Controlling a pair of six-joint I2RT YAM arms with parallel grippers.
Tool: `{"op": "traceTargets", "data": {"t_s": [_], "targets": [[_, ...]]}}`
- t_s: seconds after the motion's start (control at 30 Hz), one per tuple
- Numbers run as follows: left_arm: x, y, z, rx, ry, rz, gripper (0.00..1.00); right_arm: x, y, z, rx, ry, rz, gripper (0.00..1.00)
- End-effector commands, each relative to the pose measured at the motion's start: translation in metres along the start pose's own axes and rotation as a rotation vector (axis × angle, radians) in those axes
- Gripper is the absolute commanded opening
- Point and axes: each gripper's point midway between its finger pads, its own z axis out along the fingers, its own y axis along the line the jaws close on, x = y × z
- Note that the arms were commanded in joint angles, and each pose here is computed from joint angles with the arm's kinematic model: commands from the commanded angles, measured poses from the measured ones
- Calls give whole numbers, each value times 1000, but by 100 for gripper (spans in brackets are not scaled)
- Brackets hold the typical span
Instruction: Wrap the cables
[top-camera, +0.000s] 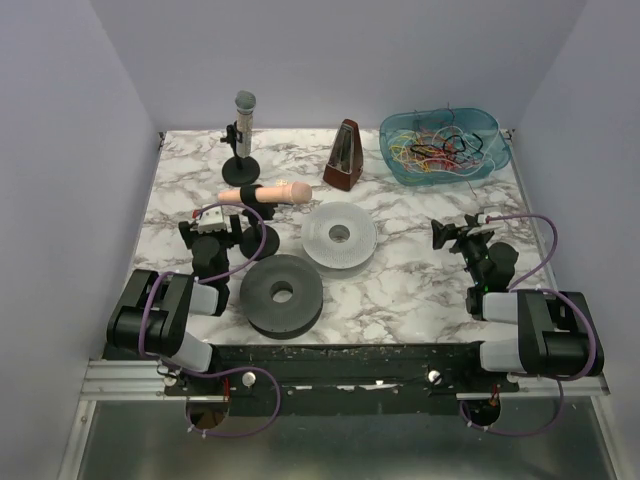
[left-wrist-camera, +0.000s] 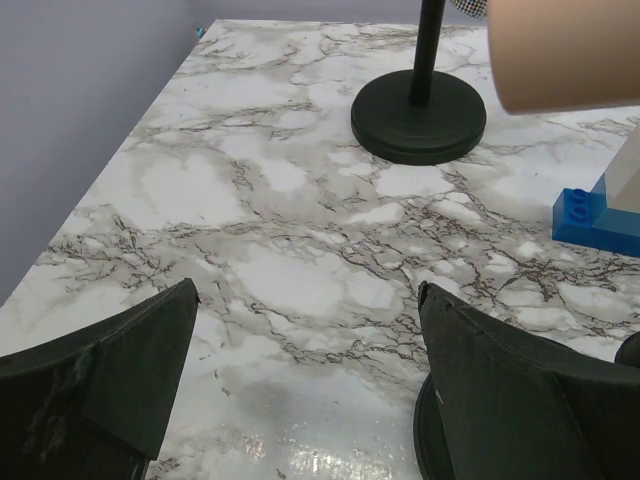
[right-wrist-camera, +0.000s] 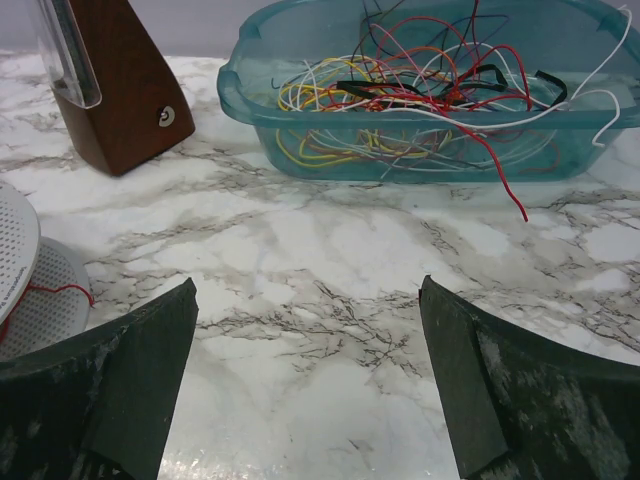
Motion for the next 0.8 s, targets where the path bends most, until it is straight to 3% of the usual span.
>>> {"op": "traceTargets", "data": {"t_s": [0.0,0.3,0.4,0.5,0.67,0.77], "targets": [[-10,-4,1,17,-30,-31,99,-9,1,5,-14,-25,-23,100],[-11,-4,3,28,-28,-35,99,-9,1,5,-13,-25,-23,100],[-26,6,-2,-12,-56,-64,99,-8,0,6,-11,-19,-21,100],[-40,3,-7,48,-63,-72,99,-8,0,6,-11,-20,-22,100],[-36,-9,-17,160,-9,35,98,-9,-1,7,-9,-20,-22,100],[-24,-22,-27,283,85,155,91,-8,-1,6,-9,-19,-21,100]]}}
